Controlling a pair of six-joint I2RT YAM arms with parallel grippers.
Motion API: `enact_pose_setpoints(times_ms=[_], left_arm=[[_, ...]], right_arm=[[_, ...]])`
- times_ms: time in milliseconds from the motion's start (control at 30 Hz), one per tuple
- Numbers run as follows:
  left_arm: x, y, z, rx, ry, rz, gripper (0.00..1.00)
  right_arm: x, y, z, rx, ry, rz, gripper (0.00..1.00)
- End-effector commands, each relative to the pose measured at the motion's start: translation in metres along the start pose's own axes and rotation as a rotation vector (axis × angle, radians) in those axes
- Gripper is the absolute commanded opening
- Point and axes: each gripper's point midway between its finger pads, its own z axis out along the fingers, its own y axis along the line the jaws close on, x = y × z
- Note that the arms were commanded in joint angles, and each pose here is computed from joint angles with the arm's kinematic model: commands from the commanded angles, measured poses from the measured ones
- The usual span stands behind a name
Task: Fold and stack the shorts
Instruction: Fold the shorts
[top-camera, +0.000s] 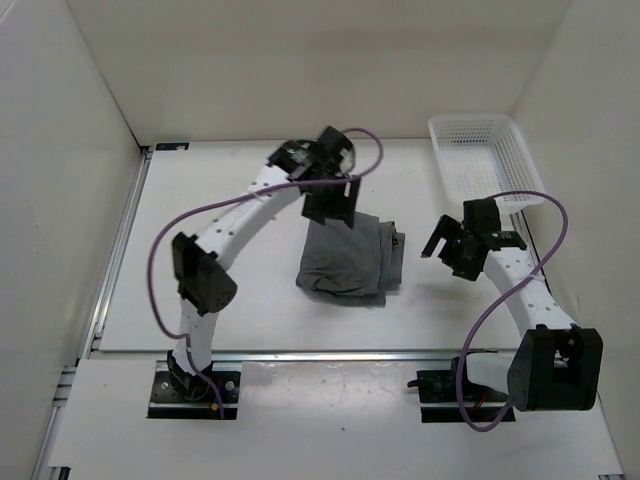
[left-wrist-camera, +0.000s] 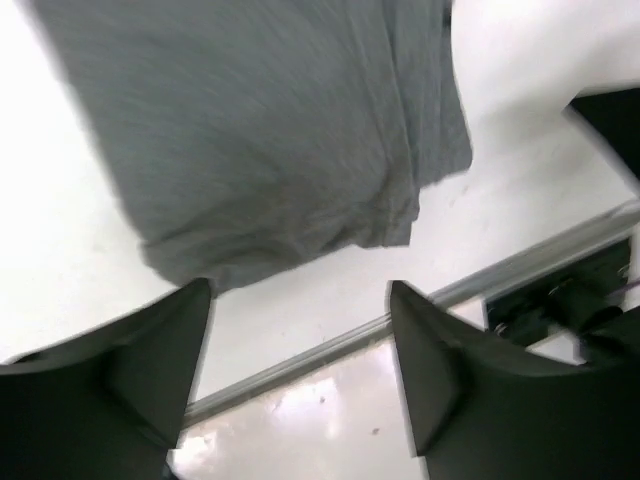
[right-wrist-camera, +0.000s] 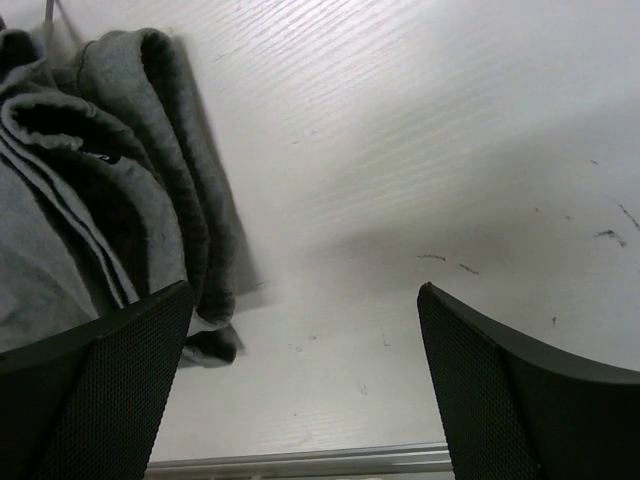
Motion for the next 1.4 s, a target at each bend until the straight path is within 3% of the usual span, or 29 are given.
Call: enact_pose_setpoints(times_ms=[0, 167, 367, 533, 700, 1067, 1133, 1167, 1267, 1367], left_arm=[[-0.018, 0.024, -0.070, 0.070, -0.160, -0.080, 0.77], [-0.006, 0.065, -0.064, 0.041, -0.147, -0.197, 0.66], [0.011, 0.078, -0.057, 0.015, -0.125, -0.223, 0.65], [0.018, 0.080, -0.051, 0.008, -0.105, -0.246, 0.65], [0.021, 0.083, -0.046, -0.004, -0.100, -0.247, 0.63], [0.029, 0.087, -0.037, -0.015, -0.074, -0.260, 0.63], [0.027, 0.086, -0.037, -0.011, -0.082, -0.259, 0.63], [0.027, 0.086, -0.037, -0.011, -0.082, -0.259, 0.63], [0.031, 0.089, -0.036, -0.023, -0.077, -0.260, 0.63], [0.032, 0.090, -0.041, -0.028, -0.091, -0.259, 0.63]], right_arm=[[-0.008, 0.028, -0.003, -0.109, 0.002, -0.079, 0.95], [0.005, 0.080, -0.005, -0.250, 0.084, -0.246, 0.86], [0.025, 0.106, 0.010, -0.289, 0.157, -0.345, 0.79], [0.033, 0.120, 0.036, -0.335, 0.243, -0.357, 0.79], [0.031, 0.140, 0.039, -0.376, 0.227, -0.386, 0.59], [0.042, 0.153, 0.053, -0.370, 0.263, -0.414, 0.58], [0.040, 0.161, 0.056, -0.375, 0.266, -0.423, 0.50], [0.039, 0.162, 0.055, -0.373, 0.268, -0.423, 0.30], [0.030, 0.159, 0.053, -0.333, 0.230, -0.412, 0.00], [0.013, 0.159, 0.031, -0.324, 0.141, -0.398, 0.00]])
